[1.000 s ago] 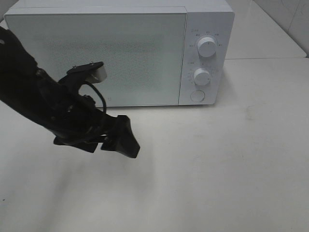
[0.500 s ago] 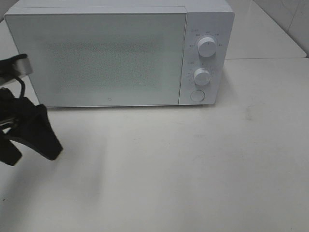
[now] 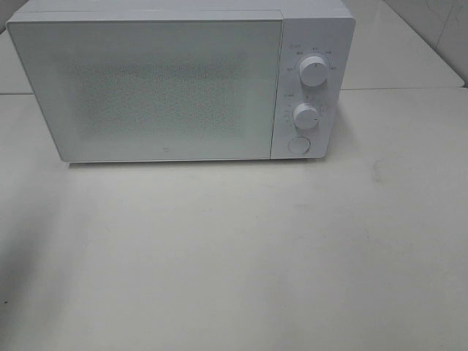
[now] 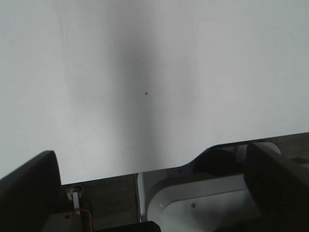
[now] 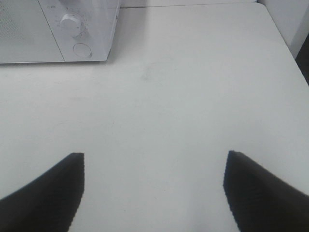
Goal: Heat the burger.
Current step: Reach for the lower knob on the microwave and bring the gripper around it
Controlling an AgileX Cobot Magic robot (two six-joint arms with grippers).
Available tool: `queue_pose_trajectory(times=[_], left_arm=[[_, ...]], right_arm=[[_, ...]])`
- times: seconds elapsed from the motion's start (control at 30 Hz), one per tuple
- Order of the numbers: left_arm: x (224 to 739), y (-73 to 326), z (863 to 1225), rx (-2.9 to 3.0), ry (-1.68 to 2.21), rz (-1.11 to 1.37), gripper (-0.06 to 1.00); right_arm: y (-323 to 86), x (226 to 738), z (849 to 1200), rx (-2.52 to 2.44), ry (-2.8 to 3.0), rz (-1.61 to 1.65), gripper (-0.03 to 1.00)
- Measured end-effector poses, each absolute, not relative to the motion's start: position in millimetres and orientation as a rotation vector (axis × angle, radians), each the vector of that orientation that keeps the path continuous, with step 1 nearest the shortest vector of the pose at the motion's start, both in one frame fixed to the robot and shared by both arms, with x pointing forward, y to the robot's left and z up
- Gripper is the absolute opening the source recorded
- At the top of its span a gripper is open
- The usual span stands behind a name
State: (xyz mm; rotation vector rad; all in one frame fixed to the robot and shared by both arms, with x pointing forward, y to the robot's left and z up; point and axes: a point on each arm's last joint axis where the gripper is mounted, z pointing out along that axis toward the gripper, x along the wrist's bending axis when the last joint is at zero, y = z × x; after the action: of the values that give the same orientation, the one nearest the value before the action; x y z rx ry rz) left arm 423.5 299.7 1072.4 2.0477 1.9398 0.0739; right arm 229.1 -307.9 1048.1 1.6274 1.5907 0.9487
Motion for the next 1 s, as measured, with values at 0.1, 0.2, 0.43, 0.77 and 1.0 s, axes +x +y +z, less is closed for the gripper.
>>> queue_pose_trajectory(times=[0.1,0.2,0.43,0.77,1.0], left_arm=[[407,299,1088,2.020,1.896,0.183,0.97],[388,298,1103,1.987,1.843,0.287,0.97],[336,297,1130,1.862,1.768,0.545,0.97],[295,296,1096,1.834,1.767,0.602,0.97],[282,296,1056,1.815,1.762,0.652,0.97]], right_arm=[[-308,229,1048,1.627,1.591,0.949,0.76],[-308,229,1048,1.627,1.591,0.949,0.76],[-308,229,1048,1.627,1.590,0.950,0.76],[-308,229,1048,1.627,1.590,0.950,0.76],[-308,229,1048,1.627,1.590,0.950,0.76]])
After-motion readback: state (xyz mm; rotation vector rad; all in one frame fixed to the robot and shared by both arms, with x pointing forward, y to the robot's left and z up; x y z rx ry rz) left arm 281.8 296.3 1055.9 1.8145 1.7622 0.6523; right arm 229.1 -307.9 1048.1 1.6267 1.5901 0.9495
